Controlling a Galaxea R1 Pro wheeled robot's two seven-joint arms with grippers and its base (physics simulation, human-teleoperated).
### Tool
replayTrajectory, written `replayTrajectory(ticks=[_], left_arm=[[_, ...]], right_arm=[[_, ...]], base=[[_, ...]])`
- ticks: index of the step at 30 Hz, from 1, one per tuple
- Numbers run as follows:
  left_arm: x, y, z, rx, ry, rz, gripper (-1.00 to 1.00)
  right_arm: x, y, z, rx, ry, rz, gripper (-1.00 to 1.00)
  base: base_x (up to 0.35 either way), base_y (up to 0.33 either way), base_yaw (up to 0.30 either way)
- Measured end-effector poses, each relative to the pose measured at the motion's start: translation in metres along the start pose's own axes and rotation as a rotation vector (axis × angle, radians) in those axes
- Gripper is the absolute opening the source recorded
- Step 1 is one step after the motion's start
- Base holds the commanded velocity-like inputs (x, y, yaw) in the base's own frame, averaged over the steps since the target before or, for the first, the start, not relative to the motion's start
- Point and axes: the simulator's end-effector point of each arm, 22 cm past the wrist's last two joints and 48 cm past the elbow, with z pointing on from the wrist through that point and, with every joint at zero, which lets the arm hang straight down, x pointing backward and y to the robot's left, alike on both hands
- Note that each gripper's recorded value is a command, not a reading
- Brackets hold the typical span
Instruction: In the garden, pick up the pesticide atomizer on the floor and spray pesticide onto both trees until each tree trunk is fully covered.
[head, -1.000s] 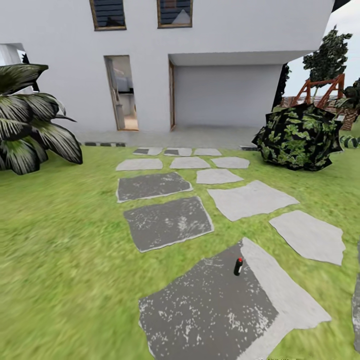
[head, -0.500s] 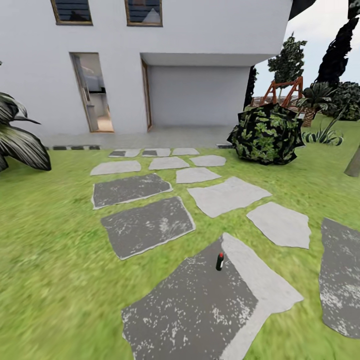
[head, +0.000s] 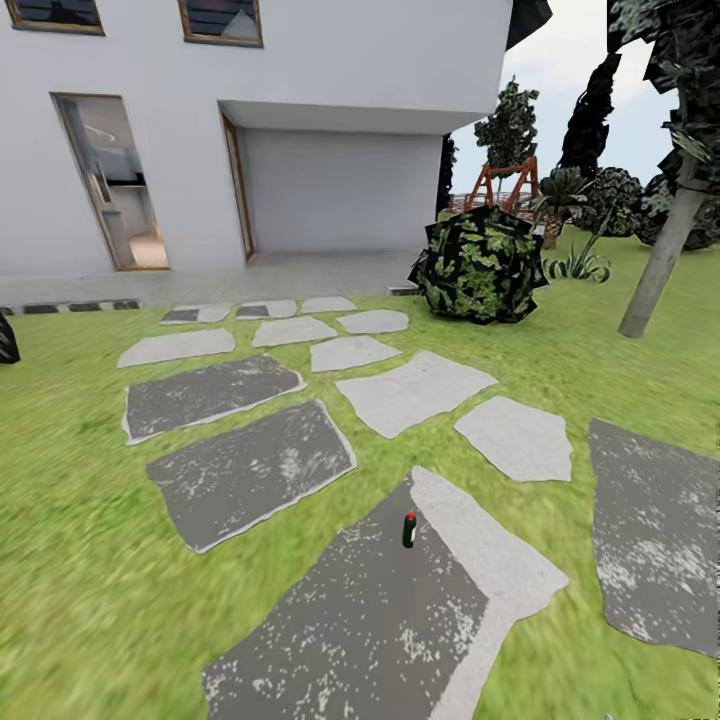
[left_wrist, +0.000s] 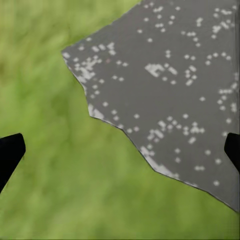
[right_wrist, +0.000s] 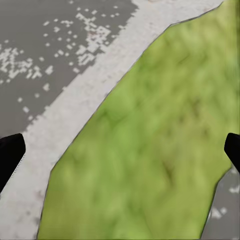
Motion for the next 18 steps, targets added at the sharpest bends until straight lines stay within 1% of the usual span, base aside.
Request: replayTrajectory(ticks=[6, 18], left_arm=[[0.0002, 0.0000, -0.0001, 0.000, 0.000, 0.000, 1.00], [0.0001, -0.0002, 0.0000, 0.001, 0.000, 0.001, 1.00]], right_arm=[[-0.0001, 0.0000, 0.0000, 0.000, 0.000, 0.000, 1.00], [-0.0001, 0.0000, 0.0000, 0.000, 0.000, 0.000, 1.00]], base=[[0.315, 0.118, -0.300], [0.337, 0.010, -0.300]])
